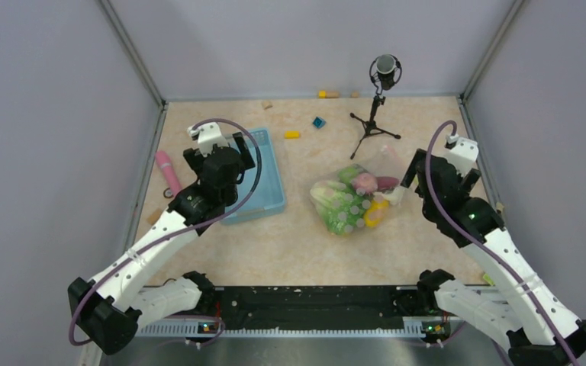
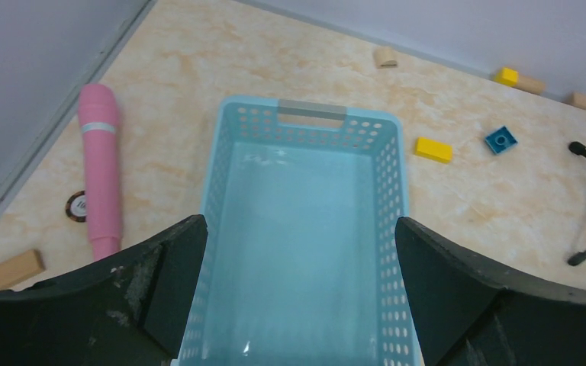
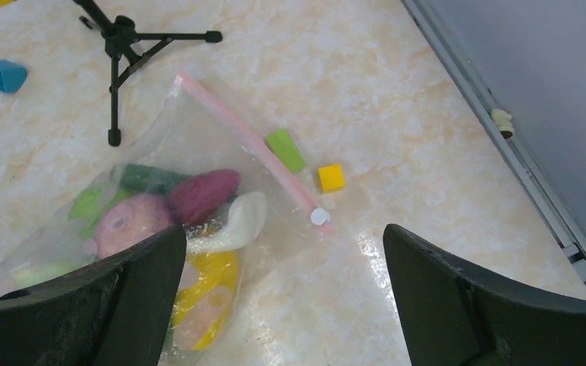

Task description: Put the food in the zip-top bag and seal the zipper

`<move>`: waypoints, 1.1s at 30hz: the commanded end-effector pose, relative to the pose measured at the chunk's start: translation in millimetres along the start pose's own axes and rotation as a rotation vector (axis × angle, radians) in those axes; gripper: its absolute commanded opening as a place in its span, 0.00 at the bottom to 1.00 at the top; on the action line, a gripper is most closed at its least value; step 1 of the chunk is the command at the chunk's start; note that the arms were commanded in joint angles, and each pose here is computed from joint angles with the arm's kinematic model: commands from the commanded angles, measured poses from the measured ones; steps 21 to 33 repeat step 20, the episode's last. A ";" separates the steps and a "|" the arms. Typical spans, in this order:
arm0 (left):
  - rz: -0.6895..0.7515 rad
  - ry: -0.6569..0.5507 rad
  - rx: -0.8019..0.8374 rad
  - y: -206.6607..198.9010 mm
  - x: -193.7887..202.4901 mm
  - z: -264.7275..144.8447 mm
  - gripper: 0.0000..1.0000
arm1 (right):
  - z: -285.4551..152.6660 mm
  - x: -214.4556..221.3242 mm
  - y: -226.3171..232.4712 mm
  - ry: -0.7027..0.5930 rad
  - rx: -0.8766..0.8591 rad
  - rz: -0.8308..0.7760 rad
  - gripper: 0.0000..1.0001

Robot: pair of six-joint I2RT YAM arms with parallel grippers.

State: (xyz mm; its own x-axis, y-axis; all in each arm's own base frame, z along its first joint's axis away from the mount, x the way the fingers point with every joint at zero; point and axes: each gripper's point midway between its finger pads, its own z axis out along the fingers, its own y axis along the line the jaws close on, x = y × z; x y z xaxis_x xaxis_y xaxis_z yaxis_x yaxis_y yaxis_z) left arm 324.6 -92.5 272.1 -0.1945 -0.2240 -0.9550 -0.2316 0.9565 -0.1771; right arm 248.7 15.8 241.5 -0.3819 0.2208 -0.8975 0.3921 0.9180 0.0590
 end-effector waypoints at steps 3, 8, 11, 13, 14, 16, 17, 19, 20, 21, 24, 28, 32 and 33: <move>-0.041 -0.042 -0.136 29.2 -18.8 -11.7 0.98 | -5.7 -30.4 -19.6 -0.145 0.076 0.115 0.99; -0.044 -0.044 -0.159 38.5 -20.2 -17.1 0.98 | -7.2 -36.1 -20.4 -0.186 0.061 0.133 0.99; -0.050 -0.043 -0.175 44.8 -19.5 -21.0 0.98 | -7.1 -38.1 -20.0 -0.197 0.057 0.131 0.99; -0.053 -0.046 -0.180 48.2 -19.4 -23.1 0.98 | -7.4 -39.0 -19.6 -0.199 0.055 0.128 0.99; -0.053 -0.047 -0.178 48.8 -19.4 -24.1 0.98 | -7.0 -38.9 -19.9 -0.201 0.056 0.123 0.99; -0.053 -0.051 -0.179 50.6 -20.2 -25.3 0.98 | -6.6 -38.4 -21.5 -0.205 0.064 0.120 0.99; -0.051 -0.052 -0.181 51.2 -20.2 -25.8 0.98 | -6.7 -38.5 -22.3 -0.207 0.067 0.124 0.99; -0.050 -0.054 -0.184 52.7 -21.0 -26.7 0.98 | -7.5 -39.3 -22.3 -0.210 0.064 0.127 0.99; -0.050 -0.054 -0.184 53.1 -21.0 -27.0 0.98 | -8.0 -40.3 -22.0 -0.212 0.059 0.130 0.99; -0.050 -0.054 -0.184 53.1 -21.0 -27.0 0.98 | -8.0 -40.3 -22.0 -0.212 0.059 0.130 0.99; -0.050 -0.054 -0.184 53.1 -21.0 -27.0 0.98 | -8.0 -40.3 -22.0 -0.212 0.059 0.130 0.99; -0.050 -0.054 -0.184 53.1 -21.0 -27.0 0.98 | -8.0 -40.3 -22.0 -0.212 0.059 0.130 0.99; -0.050 -0.054 -0.184 53.1 -21.0 -27.0 0.98 | -8.0 -40.3 -22.0 -0.212 0.059 0.130 0.99; -0.050 -0.054 -0.184 53.1 -21.0 -27.0 0.98 | -8.0 -40.3 -22.0 -0.212 0.059 0.130 0.99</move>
